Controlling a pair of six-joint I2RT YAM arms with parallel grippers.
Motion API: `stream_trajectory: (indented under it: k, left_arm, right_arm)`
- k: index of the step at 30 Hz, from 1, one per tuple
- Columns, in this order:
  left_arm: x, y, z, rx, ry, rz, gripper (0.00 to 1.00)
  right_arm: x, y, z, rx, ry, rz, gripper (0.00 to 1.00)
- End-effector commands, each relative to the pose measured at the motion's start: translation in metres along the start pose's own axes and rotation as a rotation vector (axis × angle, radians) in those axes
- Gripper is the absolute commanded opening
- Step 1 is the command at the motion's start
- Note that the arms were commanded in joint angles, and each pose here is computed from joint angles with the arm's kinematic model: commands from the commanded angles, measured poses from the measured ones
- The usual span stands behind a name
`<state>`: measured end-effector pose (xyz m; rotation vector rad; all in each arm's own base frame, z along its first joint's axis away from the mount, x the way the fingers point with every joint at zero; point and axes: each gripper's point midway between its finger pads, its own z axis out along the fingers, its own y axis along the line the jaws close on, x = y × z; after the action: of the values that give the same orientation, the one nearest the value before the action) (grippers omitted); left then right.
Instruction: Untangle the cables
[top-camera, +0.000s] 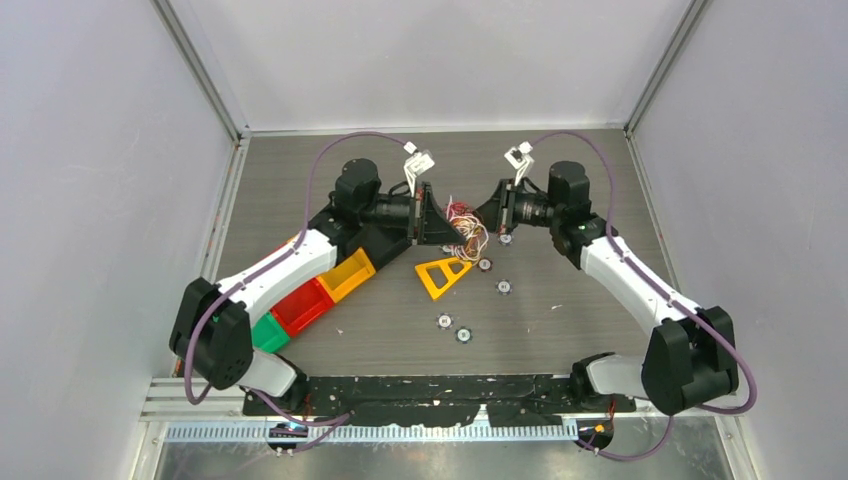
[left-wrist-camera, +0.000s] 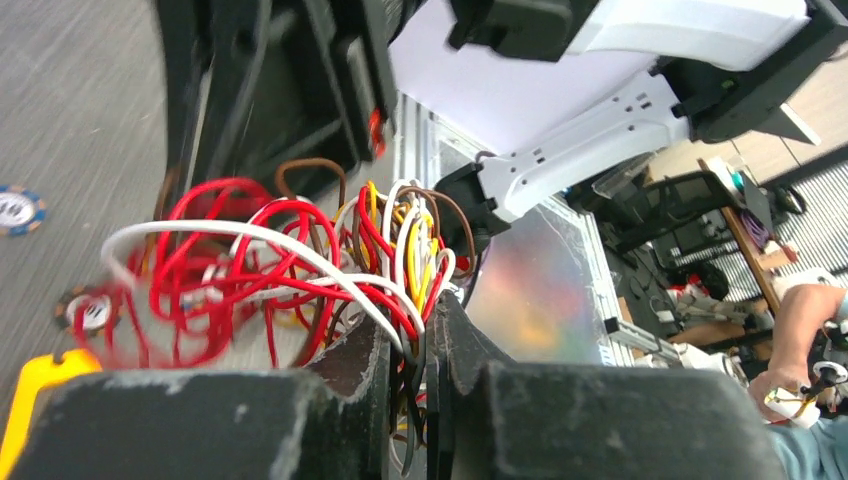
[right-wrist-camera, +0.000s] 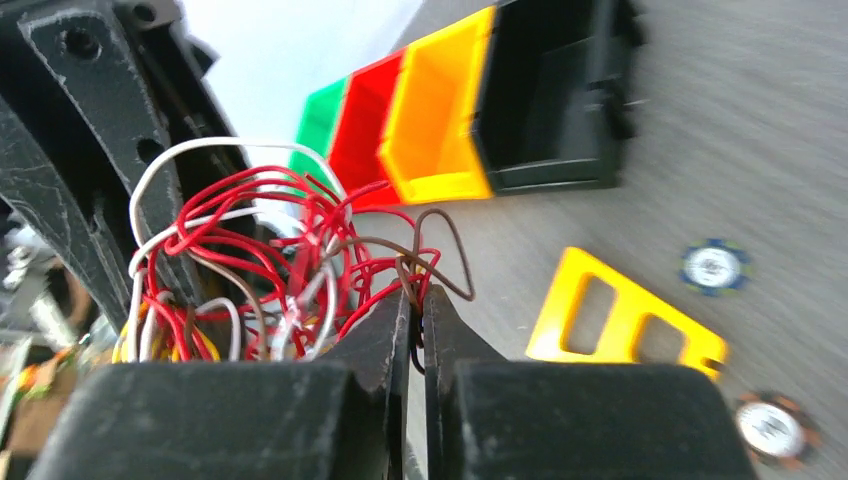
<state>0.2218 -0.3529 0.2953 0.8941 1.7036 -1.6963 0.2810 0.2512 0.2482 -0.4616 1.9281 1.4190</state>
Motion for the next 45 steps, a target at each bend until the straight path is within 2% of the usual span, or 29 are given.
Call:
stream_trajectory:
  k: [1,3,6,9,13,18,20,27,35,39,45]
  left_arm:
    - [0.001,0.004,-0.027,-0.110,0.015,0.040,0.13]
    - [0.006,0.013,-0.037,-0.188,0.041,0.072,0.15]
    - [0.013,0.017,-0.046,-0.247,0.063,0.117,0.16]
    - [0.020,0.025,-0.054,-0.316,0.091,0.113,0.11]
    - [0.030,0.036,-0.070,-0.392,0.136,0.088,0.06]
    - [0.046,0.058,-0.100,-0.538,0.193,0.081,0.08]
    - [0.049,0.068,-0.110,-0.597,0.206,0.095,0.00]
    - [0.060,0.075,-0.121,-0.629,0.301,0.134,0.00]
    - [0.090,0.062,-0.160,-0.619,0.422,0.159,0.00]
    - [0.093,0.051,-0.169,-0.610,0.426,0.193,0.00]
    - [0.058,0.034,-0.139,-0.517,0.261,0.246,0.00]
  right_arm:
    - [-0.034,-0.036,-0.037,0.274,-0.070,-0.156,0.05]
    - [-0.040,-0.069,-0.064,0.464,-0.091,-0.168,0.05]
    - [-0.048,-0.099,-0.103,0.643,-0.113,-0.206,0.05]
    - [-0.058,-0.120,-0.143,0.803,-0.149,-0.227,0.05]
    - [-0.074,-0.140,-0.194,0.976,-0.188,-0.275,0.05]
    - [-0.096,-0.157,-0.253,1.116,-0.224,-0.307,0.05]
    - [-0.103,-0.161,-0.267,1.136,-0.235,-0.307,0.06]
    - [-0.130,-0.164,-0.301,1.192,-0.276,-0.341,0.05]
    - [-0.174,-0.174,-0.376,1.313,-0.370,-0.343,0.05]
    - [-0.172,-0.183,-0.376,1.291,-0.344,-0.333,0.06]
    - [-0.139,-0.187,-0.317,1.001,-0.261,-0.229,0.05]
